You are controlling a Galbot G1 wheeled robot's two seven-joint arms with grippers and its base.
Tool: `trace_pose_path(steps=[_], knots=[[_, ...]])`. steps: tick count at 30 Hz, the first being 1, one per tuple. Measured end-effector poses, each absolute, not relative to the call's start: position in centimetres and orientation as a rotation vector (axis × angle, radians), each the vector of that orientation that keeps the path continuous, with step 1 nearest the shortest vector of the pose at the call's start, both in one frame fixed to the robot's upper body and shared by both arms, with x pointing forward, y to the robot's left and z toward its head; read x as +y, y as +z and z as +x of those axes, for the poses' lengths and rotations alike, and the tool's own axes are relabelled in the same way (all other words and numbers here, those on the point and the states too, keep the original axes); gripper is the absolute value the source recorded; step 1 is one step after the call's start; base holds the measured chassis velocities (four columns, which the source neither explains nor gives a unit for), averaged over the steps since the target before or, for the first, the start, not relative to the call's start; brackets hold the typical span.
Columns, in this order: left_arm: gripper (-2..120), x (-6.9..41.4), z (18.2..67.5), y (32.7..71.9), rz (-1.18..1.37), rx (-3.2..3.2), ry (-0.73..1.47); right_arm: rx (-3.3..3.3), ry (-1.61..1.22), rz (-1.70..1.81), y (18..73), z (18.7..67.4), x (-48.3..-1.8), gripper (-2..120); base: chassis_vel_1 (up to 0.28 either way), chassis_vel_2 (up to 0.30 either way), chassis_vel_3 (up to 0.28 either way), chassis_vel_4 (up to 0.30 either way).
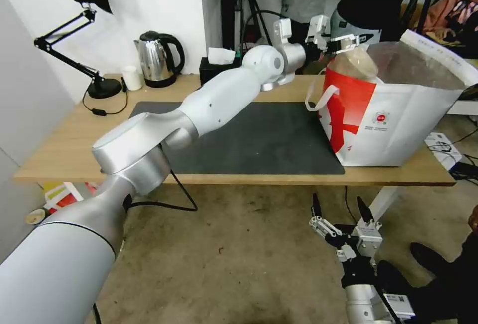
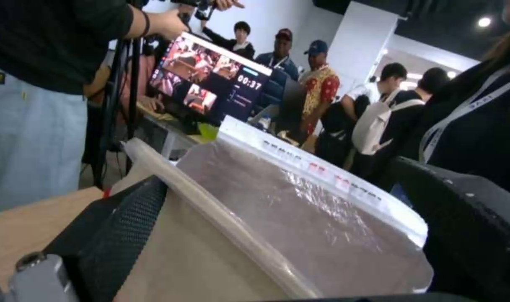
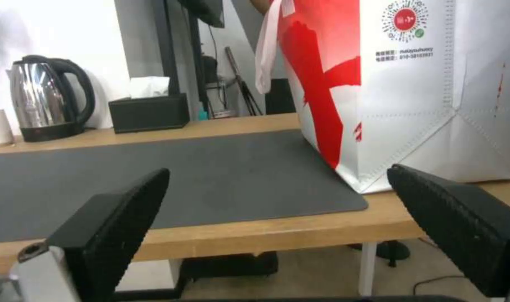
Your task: Pick up the trash from the table and place it into the takeout bag.
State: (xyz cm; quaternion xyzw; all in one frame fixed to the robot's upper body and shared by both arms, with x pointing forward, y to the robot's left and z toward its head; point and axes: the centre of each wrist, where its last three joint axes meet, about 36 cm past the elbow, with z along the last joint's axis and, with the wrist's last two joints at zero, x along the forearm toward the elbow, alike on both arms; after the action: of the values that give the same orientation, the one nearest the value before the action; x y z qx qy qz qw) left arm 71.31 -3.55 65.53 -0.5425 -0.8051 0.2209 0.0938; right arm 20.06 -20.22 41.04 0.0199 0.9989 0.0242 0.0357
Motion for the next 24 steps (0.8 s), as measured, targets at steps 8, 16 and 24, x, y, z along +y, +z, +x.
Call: trace_pose_path(steps=[8,16,24], knots=[[100,-3.7,71.2,65.2,-1.614,-2.379,0.640,3.069,0.074,0.061,41.0,20.1,-20.2,100,0.000,0.000,0.000,0.000],[100,-3.9,71.1,64.3,-1.605,-2.370,0.597,3.069,0.074,0.061,41.0,20.1,-20.2,100,0.000,0.000,0.000,0.000],[100,-4.5,70.8,64.1,-1.626,-2.342,0.547,3.069,0.074,0.061,41.0,20.1,-20.2,100,0.000,0.000,0.000,0.000]])
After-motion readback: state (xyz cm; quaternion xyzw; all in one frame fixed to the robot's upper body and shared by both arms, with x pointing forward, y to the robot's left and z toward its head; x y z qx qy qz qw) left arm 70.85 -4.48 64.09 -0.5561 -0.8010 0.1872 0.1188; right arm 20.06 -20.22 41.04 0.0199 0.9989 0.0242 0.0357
